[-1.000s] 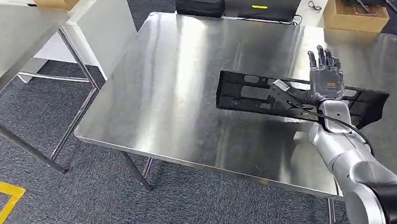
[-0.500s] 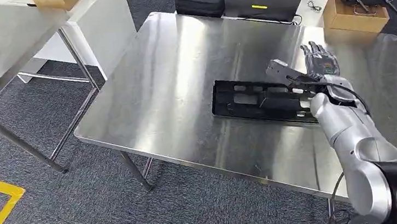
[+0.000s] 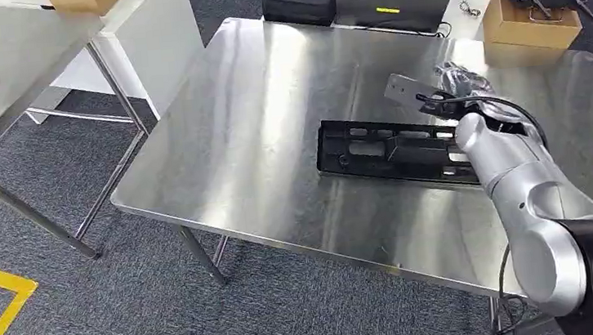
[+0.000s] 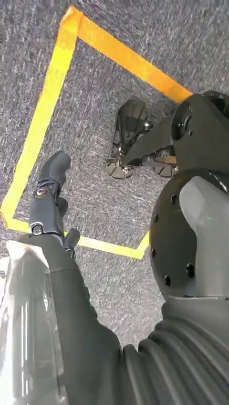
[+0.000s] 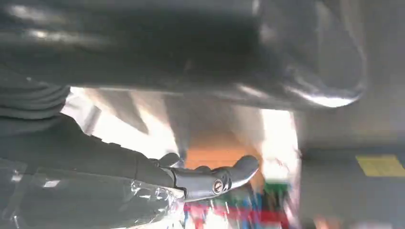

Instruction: Take the parts from the cabinet and place them on the table.

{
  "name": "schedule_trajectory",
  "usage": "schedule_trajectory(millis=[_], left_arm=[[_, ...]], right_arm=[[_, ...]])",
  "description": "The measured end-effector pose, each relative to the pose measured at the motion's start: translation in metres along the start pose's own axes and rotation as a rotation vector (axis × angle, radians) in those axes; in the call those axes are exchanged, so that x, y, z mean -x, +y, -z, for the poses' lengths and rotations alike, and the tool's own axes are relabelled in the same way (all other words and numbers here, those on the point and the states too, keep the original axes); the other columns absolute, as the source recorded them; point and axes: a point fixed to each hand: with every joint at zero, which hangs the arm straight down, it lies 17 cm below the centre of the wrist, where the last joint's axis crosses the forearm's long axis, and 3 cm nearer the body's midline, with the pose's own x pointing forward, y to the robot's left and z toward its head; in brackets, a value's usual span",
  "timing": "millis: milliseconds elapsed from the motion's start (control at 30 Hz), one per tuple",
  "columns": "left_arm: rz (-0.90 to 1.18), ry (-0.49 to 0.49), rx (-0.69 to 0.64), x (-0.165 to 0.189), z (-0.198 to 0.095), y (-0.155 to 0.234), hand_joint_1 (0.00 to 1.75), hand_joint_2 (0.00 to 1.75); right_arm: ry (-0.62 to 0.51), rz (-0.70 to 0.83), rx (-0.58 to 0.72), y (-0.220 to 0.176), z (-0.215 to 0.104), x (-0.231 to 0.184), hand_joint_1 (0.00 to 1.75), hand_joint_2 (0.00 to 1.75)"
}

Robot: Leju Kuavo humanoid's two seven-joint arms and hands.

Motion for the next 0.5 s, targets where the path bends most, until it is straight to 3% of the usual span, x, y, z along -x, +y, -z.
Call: schedule_trajectory(millis=[133,233,267,367,500], left_arm=[[-0.036,-0.021,-0.022,-0.002,-0.001,-0.002,0.0,1.75],[-0.054,-0.024,-0.023,-0.002,-0.002,-0.004,0.0,1.75],[-0.057,-0.023,-0.023,-0.002,-0.002,-0.005,0.0,0.0],[-0.068,-0.017,-0.027,0.001,-0.003,-0.005,0.0,0.0],[-0.081,0.021,-0.054,0.007,-0.003,-0.002,0.0,0.0]], right_arm=[[-0.16,-0.004,0.289,-0.041,-0.007,-0.046,0.0,0.0],[-0.201,-0.013,0.319,-0.029,-0.015,-0.064,0.0,0.0],[-0.206,-0.016,0.318,-0.026,-0.016,-0.066,0.0,0.0],[-0.232,-0.015,0.346,-0.027,-0.02,-0.073,0.0,0.0],[-0.312,0.006,0.502,-0.033,-0.044,-0.087,0.0,0.0]])
